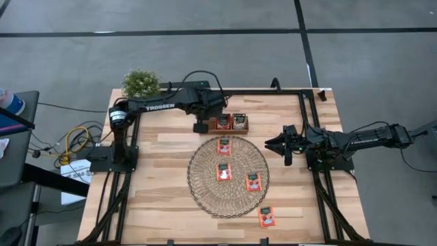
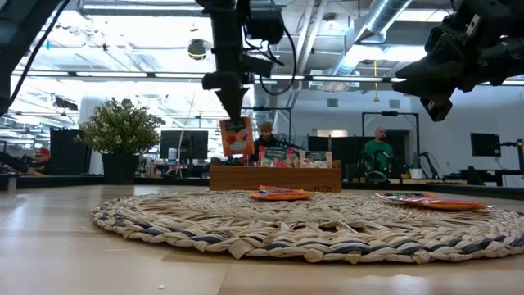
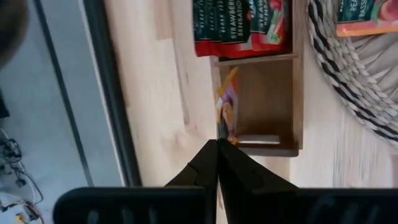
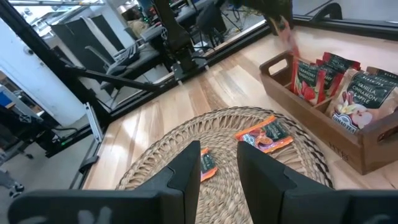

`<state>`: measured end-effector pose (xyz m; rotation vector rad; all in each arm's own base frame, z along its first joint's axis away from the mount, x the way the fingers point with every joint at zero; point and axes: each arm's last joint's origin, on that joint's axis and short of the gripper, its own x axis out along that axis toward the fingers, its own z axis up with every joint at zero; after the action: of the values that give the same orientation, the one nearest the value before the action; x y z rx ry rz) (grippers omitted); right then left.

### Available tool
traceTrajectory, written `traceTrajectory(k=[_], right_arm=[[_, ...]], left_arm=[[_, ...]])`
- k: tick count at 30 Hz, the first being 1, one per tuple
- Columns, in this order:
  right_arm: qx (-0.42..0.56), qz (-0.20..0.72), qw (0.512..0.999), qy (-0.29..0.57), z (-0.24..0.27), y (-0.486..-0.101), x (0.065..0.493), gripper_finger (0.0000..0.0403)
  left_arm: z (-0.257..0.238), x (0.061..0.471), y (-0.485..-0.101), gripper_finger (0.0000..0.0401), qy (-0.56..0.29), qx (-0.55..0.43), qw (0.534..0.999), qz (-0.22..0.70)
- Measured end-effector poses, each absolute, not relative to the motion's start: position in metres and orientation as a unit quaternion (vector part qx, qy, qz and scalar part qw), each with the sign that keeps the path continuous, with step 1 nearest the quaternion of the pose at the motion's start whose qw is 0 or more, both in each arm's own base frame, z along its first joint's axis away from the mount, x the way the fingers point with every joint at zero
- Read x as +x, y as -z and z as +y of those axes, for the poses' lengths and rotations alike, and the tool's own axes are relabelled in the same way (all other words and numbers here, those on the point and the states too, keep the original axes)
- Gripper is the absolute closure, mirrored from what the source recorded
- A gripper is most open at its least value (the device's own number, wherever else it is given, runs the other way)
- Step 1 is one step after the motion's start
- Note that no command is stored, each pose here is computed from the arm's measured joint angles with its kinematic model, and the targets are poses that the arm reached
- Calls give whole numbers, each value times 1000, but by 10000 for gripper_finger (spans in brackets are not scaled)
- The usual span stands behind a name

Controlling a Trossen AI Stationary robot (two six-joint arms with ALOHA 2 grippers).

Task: Pick & Place Tea
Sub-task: Put the orange tea bag into the left section of the wooden organizer

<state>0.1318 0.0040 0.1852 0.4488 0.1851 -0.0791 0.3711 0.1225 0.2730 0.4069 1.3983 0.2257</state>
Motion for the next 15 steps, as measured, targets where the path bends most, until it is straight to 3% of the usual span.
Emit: traceTrajectory(k=[15], right_arm=[[222, 92, 970, 39, 4, -185, 132, 305]], left_arm=[[129, 384, -237, 401, -63, 168, 722, 668]])
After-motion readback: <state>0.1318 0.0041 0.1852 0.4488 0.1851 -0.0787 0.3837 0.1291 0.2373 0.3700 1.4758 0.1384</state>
